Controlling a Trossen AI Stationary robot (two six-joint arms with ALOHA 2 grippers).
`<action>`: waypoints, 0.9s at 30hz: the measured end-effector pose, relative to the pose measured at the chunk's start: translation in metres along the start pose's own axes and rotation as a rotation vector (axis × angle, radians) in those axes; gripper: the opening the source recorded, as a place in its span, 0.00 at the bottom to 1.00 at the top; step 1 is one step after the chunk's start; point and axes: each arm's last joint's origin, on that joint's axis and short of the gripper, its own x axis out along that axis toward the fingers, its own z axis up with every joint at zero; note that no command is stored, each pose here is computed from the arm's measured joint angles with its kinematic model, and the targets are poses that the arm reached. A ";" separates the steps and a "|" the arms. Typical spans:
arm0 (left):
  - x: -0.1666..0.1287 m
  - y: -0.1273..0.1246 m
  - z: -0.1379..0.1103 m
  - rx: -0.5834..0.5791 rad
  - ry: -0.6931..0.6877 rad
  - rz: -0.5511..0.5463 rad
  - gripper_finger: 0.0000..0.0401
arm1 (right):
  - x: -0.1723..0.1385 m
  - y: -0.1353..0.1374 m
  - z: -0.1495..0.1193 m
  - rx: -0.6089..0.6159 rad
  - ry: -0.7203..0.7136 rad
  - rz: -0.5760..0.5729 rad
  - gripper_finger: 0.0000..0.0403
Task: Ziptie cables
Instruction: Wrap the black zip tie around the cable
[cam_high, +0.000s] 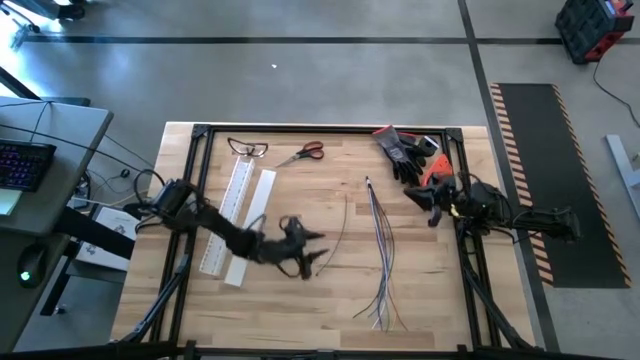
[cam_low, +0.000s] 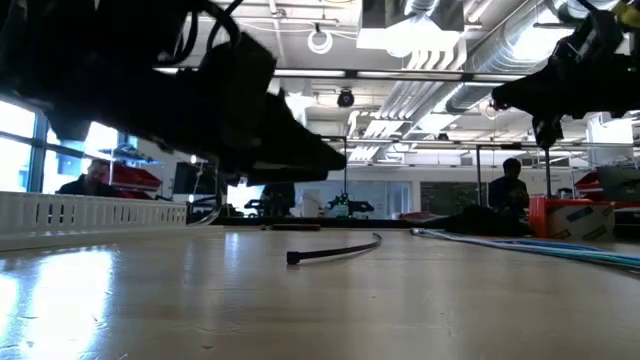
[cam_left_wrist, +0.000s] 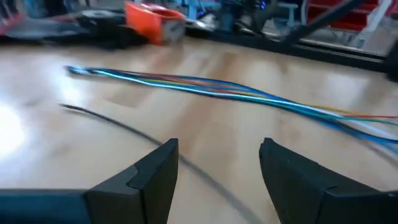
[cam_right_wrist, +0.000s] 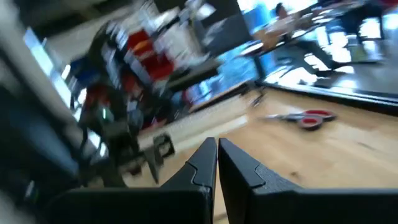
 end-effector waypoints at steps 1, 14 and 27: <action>-0.001 0.010 -0.001 0.002 -0.019 -0.001 0.50 | 0.000 0.000 0.002 0.029 -0.028 -0.029 0.00; -0.028 0.058 -0.007 -0.108 -0.154 0.029 0.50 | 0.006 0.003 0.005 0.075 -0.040 0.026 0.00; -0.048 0.012 -0.001 -0.184 -0.278 0.200 0.50 | 0.036 0.037 -0.011 -0.132 0.279 0.500 0.00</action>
